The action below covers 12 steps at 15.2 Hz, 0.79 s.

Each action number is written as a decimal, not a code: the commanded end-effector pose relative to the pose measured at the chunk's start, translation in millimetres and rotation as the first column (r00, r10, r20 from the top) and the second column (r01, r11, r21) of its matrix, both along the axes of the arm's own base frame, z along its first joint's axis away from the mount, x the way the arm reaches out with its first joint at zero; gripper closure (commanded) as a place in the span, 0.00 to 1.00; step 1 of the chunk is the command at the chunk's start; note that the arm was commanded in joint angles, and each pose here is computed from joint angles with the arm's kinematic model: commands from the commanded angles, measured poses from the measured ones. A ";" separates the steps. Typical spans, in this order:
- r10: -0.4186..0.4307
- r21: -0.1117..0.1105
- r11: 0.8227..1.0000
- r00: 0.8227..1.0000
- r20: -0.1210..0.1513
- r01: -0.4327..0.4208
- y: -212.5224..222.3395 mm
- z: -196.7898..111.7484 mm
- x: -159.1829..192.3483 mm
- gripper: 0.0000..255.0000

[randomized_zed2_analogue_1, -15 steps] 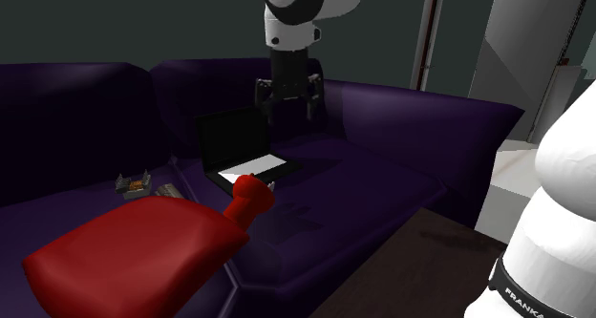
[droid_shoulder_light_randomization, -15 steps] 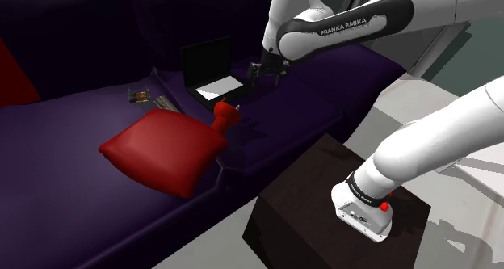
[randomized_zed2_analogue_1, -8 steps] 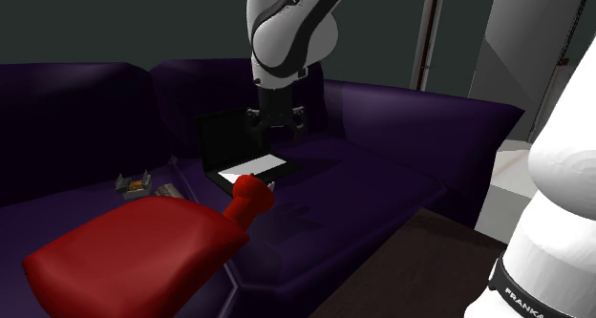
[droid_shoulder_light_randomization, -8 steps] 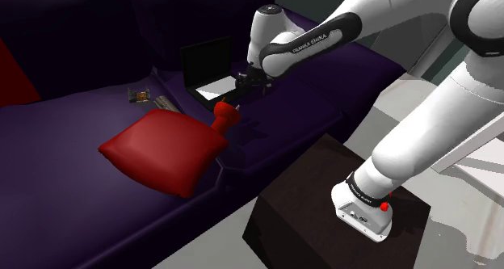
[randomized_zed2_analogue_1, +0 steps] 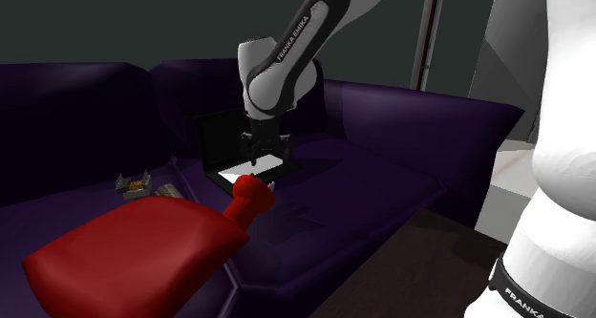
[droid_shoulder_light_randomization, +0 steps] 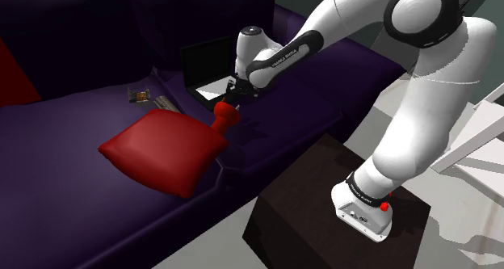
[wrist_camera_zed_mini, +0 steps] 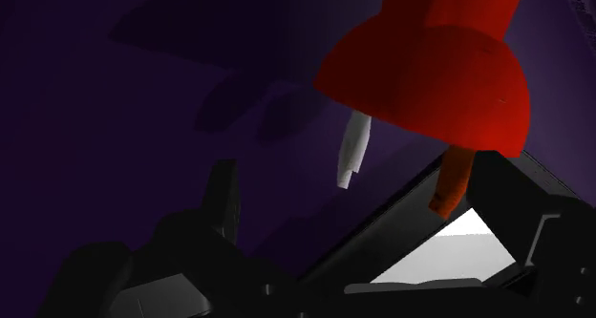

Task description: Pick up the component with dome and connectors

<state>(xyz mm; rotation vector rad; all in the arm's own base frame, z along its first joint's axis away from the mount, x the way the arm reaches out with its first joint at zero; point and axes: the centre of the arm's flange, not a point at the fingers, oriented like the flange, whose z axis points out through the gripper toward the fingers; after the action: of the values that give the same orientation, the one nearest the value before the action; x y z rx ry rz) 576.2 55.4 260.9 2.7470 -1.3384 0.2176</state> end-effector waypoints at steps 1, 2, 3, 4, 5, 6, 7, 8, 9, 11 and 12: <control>-0.062 0.004 0.998 0.998 0.003 0.062 -4.1 -22.0 15.9 0.00; -0.091 0.006 0.996 0.996 0.005 0.091 -6.9 -32.6 23.6 0.00; -0.120 0.008 0.993 0.993 0.006 0.120 -9.8 -43.1 31.3 0.00; -0.149 0.011 0.989 0.989 0.008 0.149 -13.0 -53.6 38.9 0.00; -0.178 0.013 0.984 0.984 0.009 0.178 -16.3 -64.2 46.4 0.00; -0.207 0.015 0.978 0.978 0.011 0.207 -19.9 -74.7 53.8 0.00; -0.236 0.018 0.972 0.972 0.012 0.235 -23.6 -85.2 61.2 0.00; -0.264 0.020 0.964 0.964 0.013 0.264 -27.6 -95.7 68.4 0.00; -0.292 0.023 0.956 0.956 0.014 0.292 -31.7 -106.2 75.6 0.00; -0.303 0.024 0.953 0.953 0.015 0.302 -33.3 -115.5 78.3 0.00; -0.303 0.024 0.953 0.953 0.015 0.302 -33.3 -120.8 78.3 0.00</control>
<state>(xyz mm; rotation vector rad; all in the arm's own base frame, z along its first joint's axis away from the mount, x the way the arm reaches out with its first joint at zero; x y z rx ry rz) 652.3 23.1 146.1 2.5180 -1.7428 0.2072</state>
